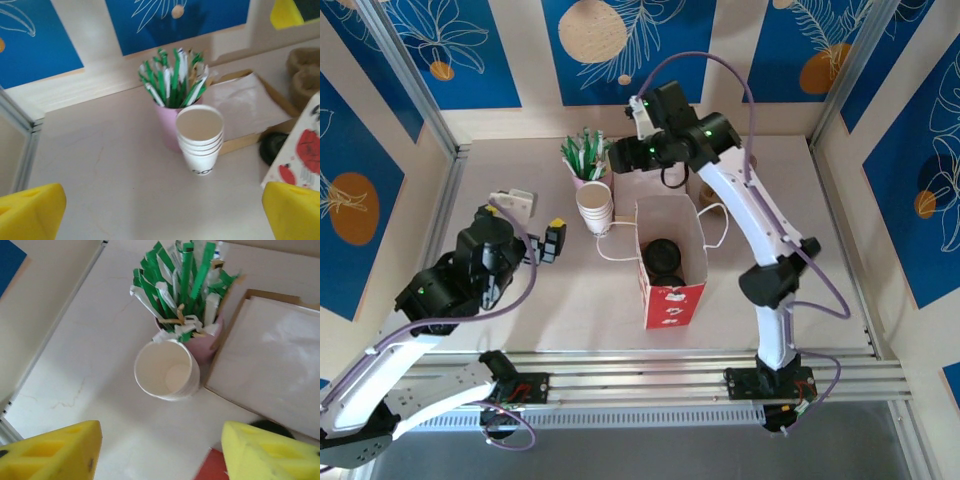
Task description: Pack the takeout coffee
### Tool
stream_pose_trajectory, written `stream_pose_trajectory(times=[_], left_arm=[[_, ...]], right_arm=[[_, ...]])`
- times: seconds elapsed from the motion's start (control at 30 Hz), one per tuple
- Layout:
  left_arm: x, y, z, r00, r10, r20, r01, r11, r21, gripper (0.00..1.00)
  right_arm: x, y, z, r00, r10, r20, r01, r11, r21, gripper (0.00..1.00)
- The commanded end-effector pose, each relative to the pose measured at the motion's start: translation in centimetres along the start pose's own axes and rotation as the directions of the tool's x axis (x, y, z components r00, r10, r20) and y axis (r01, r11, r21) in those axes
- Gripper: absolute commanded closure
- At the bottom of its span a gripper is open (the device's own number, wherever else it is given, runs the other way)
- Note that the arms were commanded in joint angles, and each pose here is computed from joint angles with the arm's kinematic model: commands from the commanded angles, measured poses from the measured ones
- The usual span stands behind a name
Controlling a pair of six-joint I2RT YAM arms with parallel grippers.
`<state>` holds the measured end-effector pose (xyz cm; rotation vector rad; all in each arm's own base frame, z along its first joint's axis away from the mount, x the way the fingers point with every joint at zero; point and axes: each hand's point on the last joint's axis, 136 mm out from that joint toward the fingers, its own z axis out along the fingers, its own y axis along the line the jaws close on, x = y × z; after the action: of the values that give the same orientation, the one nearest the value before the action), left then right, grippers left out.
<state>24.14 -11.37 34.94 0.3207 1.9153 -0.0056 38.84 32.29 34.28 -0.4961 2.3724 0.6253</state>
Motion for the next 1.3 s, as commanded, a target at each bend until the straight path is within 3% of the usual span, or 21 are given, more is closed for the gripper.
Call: stream_pose_trajectory(times=[0.0,0.2,0.67,1.27], left_arm=[[1.0,1.2,0.7,0.999,0.040,0.008,-0.039,0.995,-0.097,0.00],[2.3,1.6,1.3,0.998,0.045,0.039,-0.039,0.990,-0.132,0.00],[4.3,2.3,2.0,0.997,0.071,0.024,-0.065,0.981,-0.184,0.00],[4.8,2.0,2.3,0.997,0.075,0.007,-0.073,0.984,-0.165,0.00]], right_arm=[[0.1,1.5,1.5,0.999,-0.039,-0.035,0.036,0.997,-0.068,0.38],[-0.2,2.6,4.5,0.997,-0.074,-0.035,0.069,0.990,-0.122,0.46],[-0.2,2.6,10.1,0.991,-0.133,-0.018,0.129,0.984,-0.121,0.40],[-0.7,0.6,11.9,0.998,-0.057,-0.007,0.056,0.997,-0.052,0.41]])
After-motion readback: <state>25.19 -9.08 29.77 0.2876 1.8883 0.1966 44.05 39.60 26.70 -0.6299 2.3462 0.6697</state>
